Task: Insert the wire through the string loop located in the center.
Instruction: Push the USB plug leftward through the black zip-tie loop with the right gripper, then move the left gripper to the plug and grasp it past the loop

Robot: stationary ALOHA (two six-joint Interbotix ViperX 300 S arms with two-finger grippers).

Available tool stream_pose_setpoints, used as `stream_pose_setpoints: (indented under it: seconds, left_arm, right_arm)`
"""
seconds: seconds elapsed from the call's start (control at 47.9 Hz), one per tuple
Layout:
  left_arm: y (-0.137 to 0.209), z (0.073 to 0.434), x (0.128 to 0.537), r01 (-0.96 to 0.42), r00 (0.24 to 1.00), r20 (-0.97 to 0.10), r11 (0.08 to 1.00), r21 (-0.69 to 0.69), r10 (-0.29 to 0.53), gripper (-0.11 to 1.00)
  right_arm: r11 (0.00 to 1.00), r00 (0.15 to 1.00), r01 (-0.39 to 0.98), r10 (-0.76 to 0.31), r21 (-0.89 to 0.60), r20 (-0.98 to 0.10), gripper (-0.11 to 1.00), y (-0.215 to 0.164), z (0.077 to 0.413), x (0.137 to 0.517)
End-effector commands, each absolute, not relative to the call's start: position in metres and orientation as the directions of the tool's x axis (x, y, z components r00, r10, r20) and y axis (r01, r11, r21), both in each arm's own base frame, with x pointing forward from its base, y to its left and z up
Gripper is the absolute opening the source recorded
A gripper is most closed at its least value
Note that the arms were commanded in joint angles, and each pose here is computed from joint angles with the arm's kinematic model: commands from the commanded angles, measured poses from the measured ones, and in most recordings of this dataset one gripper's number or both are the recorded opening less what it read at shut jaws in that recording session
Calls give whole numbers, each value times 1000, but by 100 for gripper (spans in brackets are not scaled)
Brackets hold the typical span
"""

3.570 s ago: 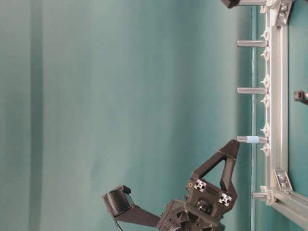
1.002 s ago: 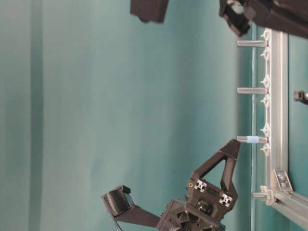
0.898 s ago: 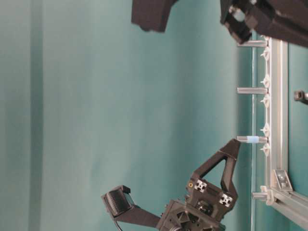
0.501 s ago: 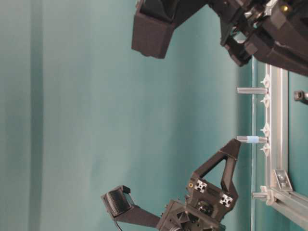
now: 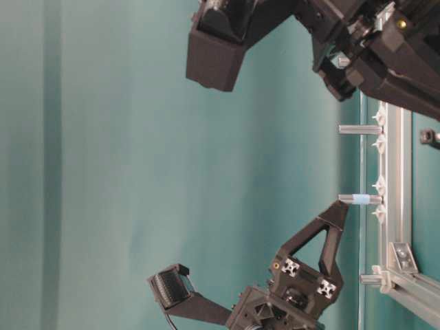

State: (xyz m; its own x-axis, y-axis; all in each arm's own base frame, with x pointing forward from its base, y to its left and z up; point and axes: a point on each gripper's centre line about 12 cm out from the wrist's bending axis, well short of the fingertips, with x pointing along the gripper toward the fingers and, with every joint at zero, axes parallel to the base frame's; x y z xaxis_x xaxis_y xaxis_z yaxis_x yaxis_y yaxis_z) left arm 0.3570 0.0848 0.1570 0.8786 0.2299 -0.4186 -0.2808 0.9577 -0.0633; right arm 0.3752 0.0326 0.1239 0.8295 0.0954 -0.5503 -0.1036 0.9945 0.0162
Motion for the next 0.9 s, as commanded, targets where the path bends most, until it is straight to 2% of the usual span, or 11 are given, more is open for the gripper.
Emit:
stream_pose_setpoints:
  seconds: [0.0, 0.376, 0.71, 0.772, 0.877]
  left_arm:
    - [84, 169, 359, -275, 894, -386, 959, -68, 229, 0]
    - [80, 169, 359, -263, 896, -386, 962, -67, 219, 0]
    - [50, 166, 365, -183, 895, -424, 981, -63, 139, 1]
    - [41, 165, 365, -158, 890, -441, 986, -61, 115, 10]
    - [24, 162, 366, -113, 875, -479, 992, -61, 70, 39]
  right_arm:
    - [995, 850, -97, 93, 19, -519, 7, 31, 134, 382]
    - [995, 848, -98, 92, 18, -522, 7, 31, 133, 383]
    - [995, 847, -96, 91, 18, -524, 7, 31, 132, 382]
    - [995, 847, -96, 91, 18, -524, 7, 31, 132, 382]
    - [995, 848, -97, 92, 18, -522, 7, 31, 132, 382]
